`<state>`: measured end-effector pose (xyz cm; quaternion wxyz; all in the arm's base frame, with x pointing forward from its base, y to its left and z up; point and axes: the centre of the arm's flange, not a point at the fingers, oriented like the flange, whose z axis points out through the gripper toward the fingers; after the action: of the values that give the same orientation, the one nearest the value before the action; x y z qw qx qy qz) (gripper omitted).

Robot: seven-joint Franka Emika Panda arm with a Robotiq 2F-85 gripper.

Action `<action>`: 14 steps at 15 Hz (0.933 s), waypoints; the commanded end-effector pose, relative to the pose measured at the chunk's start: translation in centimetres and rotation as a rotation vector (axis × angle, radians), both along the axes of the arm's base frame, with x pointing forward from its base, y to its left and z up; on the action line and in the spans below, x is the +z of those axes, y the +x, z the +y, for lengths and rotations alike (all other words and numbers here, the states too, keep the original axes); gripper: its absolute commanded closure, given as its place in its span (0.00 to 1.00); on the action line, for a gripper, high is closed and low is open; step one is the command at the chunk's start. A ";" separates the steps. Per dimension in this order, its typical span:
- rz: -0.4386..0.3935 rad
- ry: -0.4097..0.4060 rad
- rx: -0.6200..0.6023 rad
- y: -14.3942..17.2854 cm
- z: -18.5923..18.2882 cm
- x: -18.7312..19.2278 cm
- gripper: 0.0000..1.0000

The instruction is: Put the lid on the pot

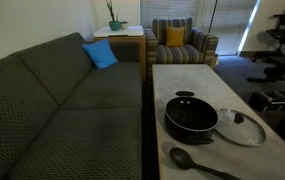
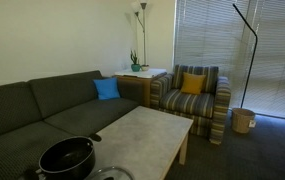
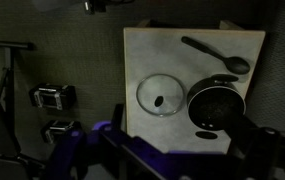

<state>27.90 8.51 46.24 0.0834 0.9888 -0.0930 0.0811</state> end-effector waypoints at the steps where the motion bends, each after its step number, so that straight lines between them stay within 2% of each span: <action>1: 0.115 0.064 0.129 4.9 -6.8 1.4 0.00; 2: 0.138 0.086 0.160 6.1 -8.8 1.4 0.00; 3: 0.054 0.059 0.107 2.2 -5.9 0.9 0.00; 5: 0.089 0.098 0.131 3.7 -8.9 0.8 0.00; 6: 0.101 0.105 0.133 4.2 -9.3 0.6 0.00; 9: 0.114 0.097 0.141 4.7 -8.9 0.4 0.00; 14: 0.217 0.178 0.180 9.0 -8.8 -0.8 0.00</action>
<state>33.12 0.14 46.10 0.0200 0.9995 -0.0187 0.0147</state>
